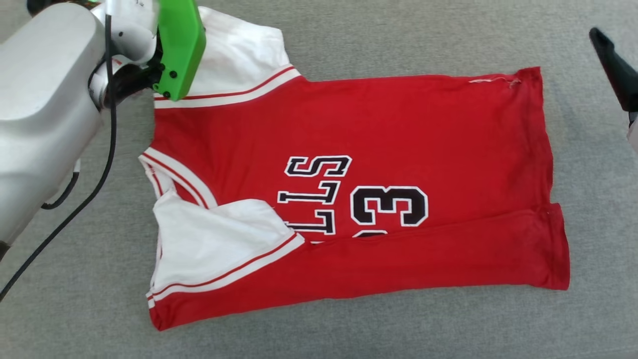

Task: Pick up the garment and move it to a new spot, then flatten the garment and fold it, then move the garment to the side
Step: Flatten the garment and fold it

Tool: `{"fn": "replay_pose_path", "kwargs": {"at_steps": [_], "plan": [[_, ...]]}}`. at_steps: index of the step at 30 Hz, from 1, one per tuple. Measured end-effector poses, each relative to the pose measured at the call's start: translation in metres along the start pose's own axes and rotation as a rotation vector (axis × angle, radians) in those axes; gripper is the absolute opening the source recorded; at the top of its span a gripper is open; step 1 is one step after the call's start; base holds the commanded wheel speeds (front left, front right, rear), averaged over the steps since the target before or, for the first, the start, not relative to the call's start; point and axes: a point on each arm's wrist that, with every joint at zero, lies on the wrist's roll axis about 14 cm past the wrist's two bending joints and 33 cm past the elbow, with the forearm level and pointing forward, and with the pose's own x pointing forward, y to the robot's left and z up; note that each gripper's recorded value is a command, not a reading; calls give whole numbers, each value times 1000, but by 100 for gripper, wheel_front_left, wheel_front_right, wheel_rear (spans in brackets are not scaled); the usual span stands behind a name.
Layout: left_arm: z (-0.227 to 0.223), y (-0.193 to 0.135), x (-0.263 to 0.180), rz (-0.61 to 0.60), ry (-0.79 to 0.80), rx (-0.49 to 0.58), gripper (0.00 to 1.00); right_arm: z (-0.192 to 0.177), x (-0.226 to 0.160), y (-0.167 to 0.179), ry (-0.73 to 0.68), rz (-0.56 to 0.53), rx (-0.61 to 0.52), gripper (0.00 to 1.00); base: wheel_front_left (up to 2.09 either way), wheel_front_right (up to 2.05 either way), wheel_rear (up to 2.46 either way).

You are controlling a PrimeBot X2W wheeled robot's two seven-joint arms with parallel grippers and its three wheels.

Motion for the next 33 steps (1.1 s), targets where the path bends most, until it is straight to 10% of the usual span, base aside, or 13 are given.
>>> {"fn": "replay_pose_path", "kwargs": {"at_steps": [9, 27, 28, 33], "plan": [[2, -8, -17, -9, -61, 46, 0, -61, 19, 17, 422, 118, 48, 100, 0, 0, 0], [-23, 2, 0, -25, -37, 30, 0, -138, 62, 50, 650, 182, 127, 100, 0, 0, 0], [-23, 3, 0, -22, -37, 29, 0, -139, 62, 50, 653, 183, 122, 0, 0, 0, 0], [-20, 7, -5, -4, -55, 27, 0, -126, 63, 48, 578, 178, 144, 0, 0, 0, 0]]}}
